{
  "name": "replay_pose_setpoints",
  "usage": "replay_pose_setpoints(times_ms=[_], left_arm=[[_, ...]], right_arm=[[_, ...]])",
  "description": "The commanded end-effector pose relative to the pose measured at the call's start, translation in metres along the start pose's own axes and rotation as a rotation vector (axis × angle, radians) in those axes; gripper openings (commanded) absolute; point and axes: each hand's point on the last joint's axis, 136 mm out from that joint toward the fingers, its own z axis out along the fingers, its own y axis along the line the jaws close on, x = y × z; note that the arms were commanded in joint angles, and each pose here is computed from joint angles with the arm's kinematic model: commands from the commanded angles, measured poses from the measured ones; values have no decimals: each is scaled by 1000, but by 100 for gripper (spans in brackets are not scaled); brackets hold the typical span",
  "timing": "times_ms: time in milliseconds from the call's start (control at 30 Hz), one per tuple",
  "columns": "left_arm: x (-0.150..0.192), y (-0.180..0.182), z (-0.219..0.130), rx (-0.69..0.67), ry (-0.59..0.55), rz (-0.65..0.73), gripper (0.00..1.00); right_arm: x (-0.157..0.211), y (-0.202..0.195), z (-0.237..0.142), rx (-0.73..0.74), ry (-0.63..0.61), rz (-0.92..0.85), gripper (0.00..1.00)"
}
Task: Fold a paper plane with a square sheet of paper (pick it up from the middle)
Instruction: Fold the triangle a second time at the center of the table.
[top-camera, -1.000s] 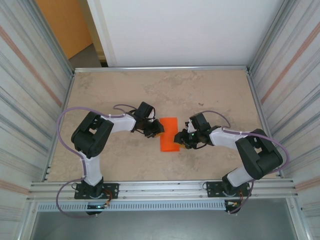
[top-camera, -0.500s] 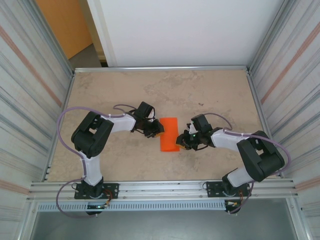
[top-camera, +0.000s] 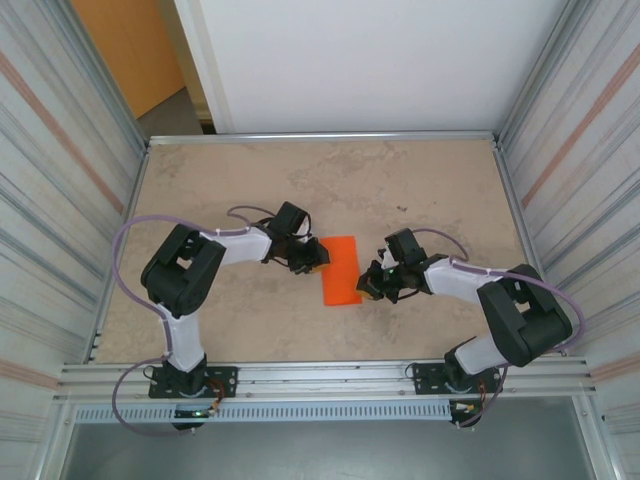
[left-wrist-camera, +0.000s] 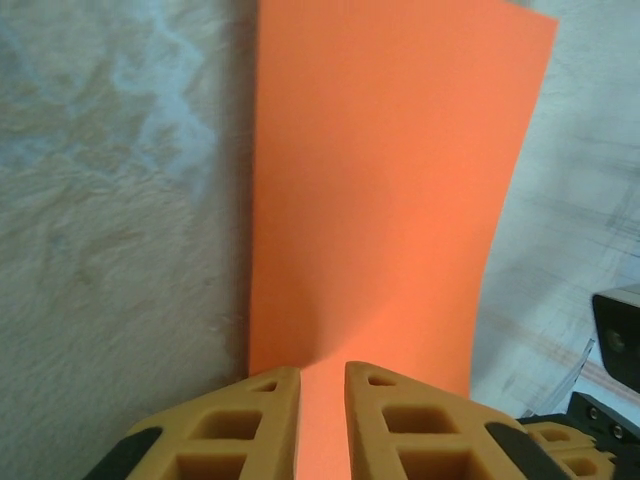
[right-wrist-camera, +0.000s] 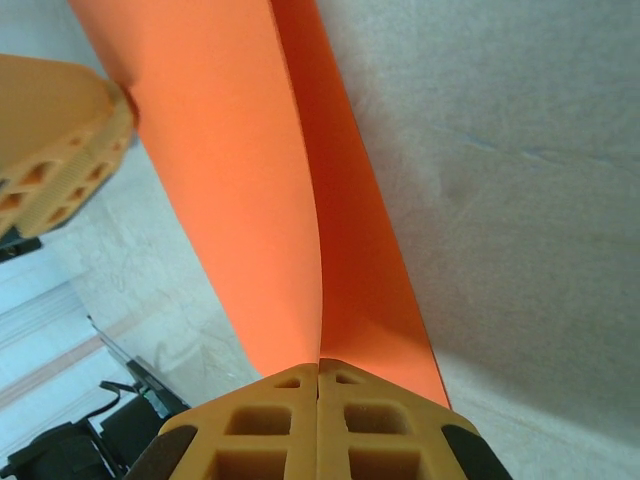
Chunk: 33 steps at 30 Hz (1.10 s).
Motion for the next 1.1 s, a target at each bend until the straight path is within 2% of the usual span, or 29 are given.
replay_pose_setpoints(times_ms=[0,233,500,733,1067], left_arm=[[-11,-22,-11,21,-31,95,21],[-10,3,11,-55,20,36,18],[-3,21,18,-108,49,9,17],[-1,24,20,-109,53,4,17],[0,22,20,-97,57,6,18]], right_arm=[[2,6,-9,4,22,4,0],[0,12,-9,-3,36,-4,0],[-1,38,-2,-71,84,-76,0],[-15,55,14,-90,69,-106,0],[-30,60,34,-96,36,-87,0]])
